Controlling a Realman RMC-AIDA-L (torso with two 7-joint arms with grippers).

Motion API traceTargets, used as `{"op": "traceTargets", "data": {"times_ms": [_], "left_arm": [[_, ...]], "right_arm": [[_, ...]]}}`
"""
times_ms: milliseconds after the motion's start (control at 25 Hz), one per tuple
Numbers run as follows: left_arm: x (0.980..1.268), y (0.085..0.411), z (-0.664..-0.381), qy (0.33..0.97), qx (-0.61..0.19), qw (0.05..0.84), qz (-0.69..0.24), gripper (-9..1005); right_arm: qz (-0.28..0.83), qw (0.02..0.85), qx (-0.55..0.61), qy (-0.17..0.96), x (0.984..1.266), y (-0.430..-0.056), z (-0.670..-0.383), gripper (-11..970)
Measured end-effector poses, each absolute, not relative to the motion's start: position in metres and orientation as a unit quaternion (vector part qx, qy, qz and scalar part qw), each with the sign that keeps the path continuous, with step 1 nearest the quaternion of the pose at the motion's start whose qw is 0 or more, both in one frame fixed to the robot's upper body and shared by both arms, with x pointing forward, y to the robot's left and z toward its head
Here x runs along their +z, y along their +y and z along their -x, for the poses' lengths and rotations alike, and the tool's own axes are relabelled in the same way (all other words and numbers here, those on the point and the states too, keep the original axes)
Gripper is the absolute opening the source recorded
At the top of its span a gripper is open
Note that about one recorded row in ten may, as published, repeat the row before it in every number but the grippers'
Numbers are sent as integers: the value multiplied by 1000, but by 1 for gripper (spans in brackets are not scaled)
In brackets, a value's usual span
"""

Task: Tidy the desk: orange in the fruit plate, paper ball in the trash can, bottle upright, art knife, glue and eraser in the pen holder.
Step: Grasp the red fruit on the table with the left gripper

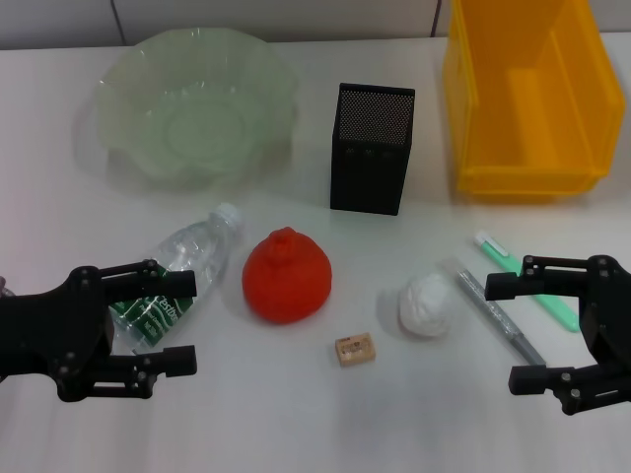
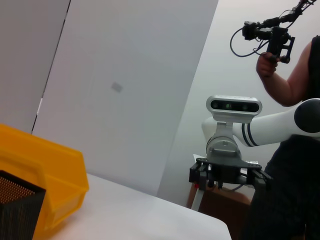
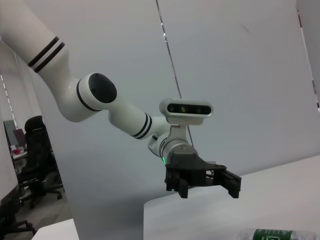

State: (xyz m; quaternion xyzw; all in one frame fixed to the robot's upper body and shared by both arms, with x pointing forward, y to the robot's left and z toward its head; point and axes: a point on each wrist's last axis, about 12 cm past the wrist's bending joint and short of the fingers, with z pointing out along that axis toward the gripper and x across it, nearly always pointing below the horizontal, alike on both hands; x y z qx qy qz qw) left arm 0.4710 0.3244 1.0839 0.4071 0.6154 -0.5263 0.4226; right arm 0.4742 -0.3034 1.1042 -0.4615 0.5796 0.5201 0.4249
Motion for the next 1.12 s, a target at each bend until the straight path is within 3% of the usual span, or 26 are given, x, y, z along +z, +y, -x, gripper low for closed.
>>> {"op": "traceTargets", "data": {"times_ms": [480, 720, 920, 1120], "left_arm": [[1089, 321, -479, 611, -525, 424, -413, 789], [1123, 321, -520, 672, -493, 368, -413, 775], [1165, 279, -551, 707, -412, 294, -494, 764], [1183, 233, -570, 709, -355, 249, -556, 754]], "right_arm": [[454, 431, 518, 583, 1102, -305, -472, 840], [418, 462, 495, 606, 1098, -315, -472, 840], [395, 477, 484, 618, 1092, -321, -465, 840], [380, 483, 479, 626, 1089, -327, -459, 840]]}}
